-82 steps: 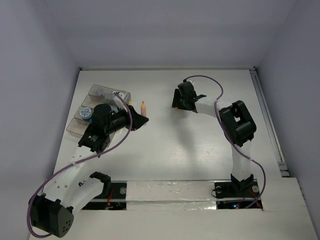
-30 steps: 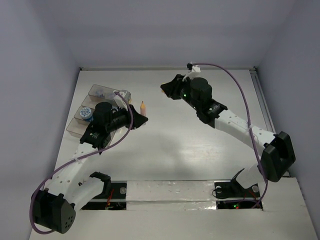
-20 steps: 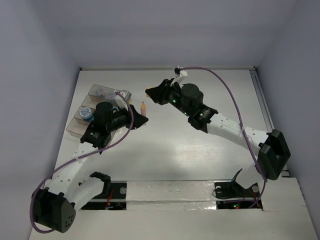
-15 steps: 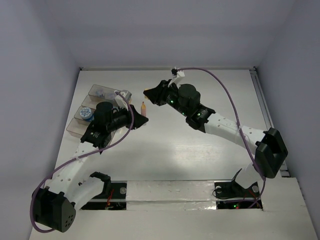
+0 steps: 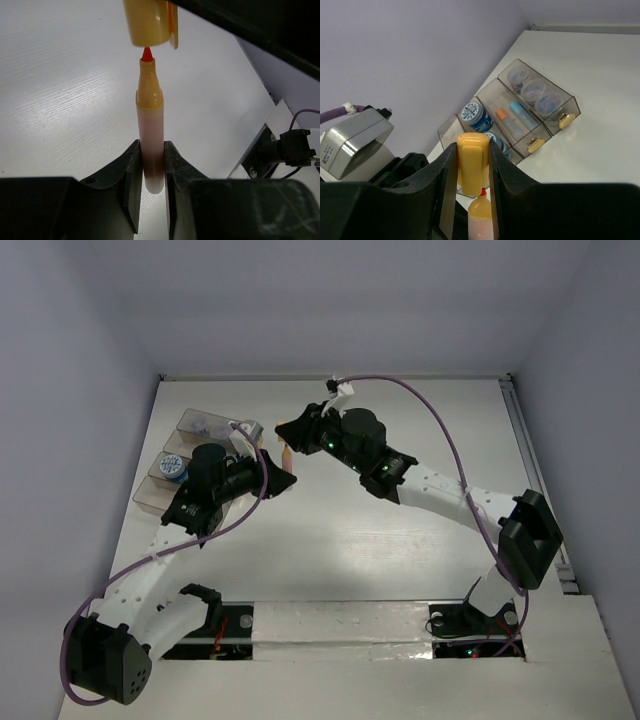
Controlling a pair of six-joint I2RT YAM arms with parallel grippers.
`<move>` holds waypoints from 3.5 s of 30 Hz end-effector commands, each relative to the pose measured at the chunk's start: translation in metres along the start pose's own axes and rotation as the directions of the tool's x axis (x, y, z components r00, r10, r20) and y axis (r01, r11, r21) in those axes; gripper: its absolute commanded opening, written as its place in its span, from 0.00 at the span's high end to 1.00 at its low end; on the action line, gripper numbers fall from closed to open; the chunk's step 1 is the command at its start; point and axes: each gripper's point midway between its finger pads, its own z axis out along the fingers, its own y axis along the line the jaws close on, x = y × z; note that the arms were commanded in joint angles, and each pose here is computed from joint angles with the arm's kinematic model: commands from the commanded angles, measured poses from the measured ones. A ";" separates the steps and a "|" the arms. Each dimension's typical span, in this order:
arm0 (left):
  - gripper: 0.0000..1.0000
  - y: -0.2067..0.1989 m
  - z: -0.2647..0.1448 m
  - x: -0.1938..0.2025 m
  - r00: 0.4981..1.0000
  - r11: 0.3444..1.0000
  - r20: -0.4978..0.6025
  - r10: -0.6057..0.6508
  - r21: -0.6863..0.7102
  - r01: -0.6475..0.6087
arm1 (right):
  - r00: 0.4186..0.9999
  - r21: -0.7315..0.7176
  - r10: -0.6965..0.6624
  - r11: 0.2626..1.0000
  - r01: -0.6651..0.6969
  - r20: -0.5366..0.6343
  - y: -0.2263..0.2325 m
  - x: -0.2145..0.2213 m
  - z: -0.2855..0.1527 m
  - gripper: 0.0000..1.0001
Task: Sort the stationery into containers
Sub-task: Close the pen cap on the pen.
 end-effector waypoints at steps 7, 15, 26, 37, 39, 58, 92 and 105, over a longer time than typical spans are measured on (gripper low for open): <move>1.00 -0.005 -0.006 -0.025 0.995 0.999 0.084 0.052 -0.018 -0.051 | 0.997 0.006 -0.045 0.999 0.045 0.058 0.016 -0.017 -0.001 1.00; 1.00 -0.006 -0.008 -0.027 0.994 0.998 0.096 0.059 -0.016 -0.058 | 0.996 0.039 -0.072 0.997 0.071 0.045 0.011 -0.011 0.001 1.00; 1.00 -0.006 -0.012 -0.033 0.990 0.997 0.126 0.067 -0.037 -0.063 | 0.996 0.038 -0.087 0.995 0.087 0.011 0.016 0.012 0.000 1.00; 1.00 -0.003 -0.014 -0.038 0.986 0.996 0.152 0.070 -0.063 -0.061 | 0.995 0.091 -0.102 0.991 0.102 0.003 0.014 0.033 -0.007 1.00; 1.00 -0.004 -0.015 -0.039 0.985 0.996 0.159 0.072 -0.063 -0.063 | 0.996 0.076 -0.094 0.993 0.094 0.006 0.018 0.038 -0.010 1.00; 1.00 -0.013 -0.021 -0.056 0.971 0.995 0.221 0.095 -0.056 -0.085 | 0.966 -0.005 -0.053 0.999 0.053 -0.255 0.019 0.134 -0.052 1.00; 1.00 -0.031 -0.032 -0.119 0.929 0.980 0.316 0.194 -0.110 -0.167 | 0.802 0.022 0.030 1.000 -0.021 -0.597 0.010 0.298 -0.136 1.00; 1.00 0.015 -0.010 -0.051 0.979 0.987 0.204 -0.003 -0.160 0.036 | 0.981 0.074 0.155 0.986 -0.147 -0.118 0.001 0.073 -0.103 0.29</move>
